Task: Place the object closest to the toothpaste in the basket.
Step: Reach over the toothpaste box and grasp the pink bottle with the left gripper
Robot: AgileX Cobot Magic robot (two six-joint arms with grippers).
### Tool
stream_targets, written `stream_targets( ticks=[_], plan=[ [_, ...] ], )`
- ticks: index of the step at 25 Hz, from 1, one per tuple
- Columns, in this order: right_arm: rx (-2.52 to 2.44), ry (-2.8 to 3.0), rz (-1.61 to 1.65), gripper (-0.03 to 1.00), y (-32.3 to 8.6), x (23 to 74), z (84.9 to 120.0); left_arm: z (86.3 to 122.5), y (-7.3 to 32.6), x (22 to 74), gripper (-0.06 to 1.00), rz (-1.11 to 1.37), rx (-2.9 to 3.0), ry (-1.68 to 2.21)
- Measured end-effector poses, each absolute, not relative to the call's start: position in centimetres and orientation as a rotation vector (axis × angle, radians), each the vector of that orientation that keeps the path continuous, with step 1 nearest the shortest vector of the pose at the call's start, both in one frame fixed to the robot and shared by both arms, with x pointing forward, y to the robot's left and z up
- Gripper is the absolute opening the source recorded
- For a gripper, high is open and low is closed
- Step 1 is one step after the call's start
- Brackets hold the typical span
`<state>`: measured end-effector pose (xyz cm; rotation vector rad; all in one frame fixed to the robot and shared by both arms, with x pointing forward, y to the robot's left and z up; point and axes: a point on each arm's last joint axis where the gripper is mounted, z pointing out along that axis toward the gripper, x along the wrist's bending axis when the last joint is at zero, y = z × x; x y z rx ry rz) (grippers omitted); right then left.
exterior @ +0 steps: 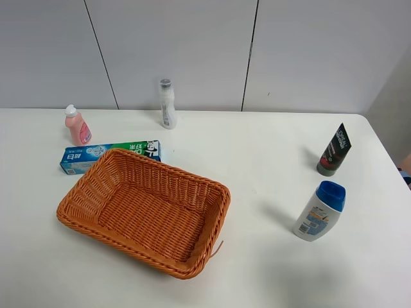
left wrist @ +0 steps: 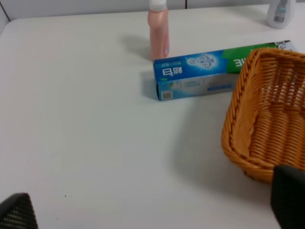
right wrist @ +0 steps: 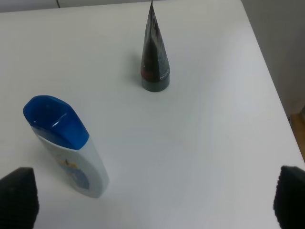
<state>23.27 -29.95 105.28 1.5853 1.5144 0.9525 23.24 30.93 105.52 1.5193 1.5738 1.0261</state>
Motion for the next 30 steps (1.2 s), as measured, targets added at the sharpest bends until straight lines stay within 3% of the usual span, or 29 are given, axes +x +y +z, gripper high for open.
stream_targets(
  ticks=[30],
  plan=[
    [1.585,1.514,0.953,0.99,-29.95,23.27,105.28,106.47,31.29,23.54,1.0,1.122,1.486,1.534]
  ],
)
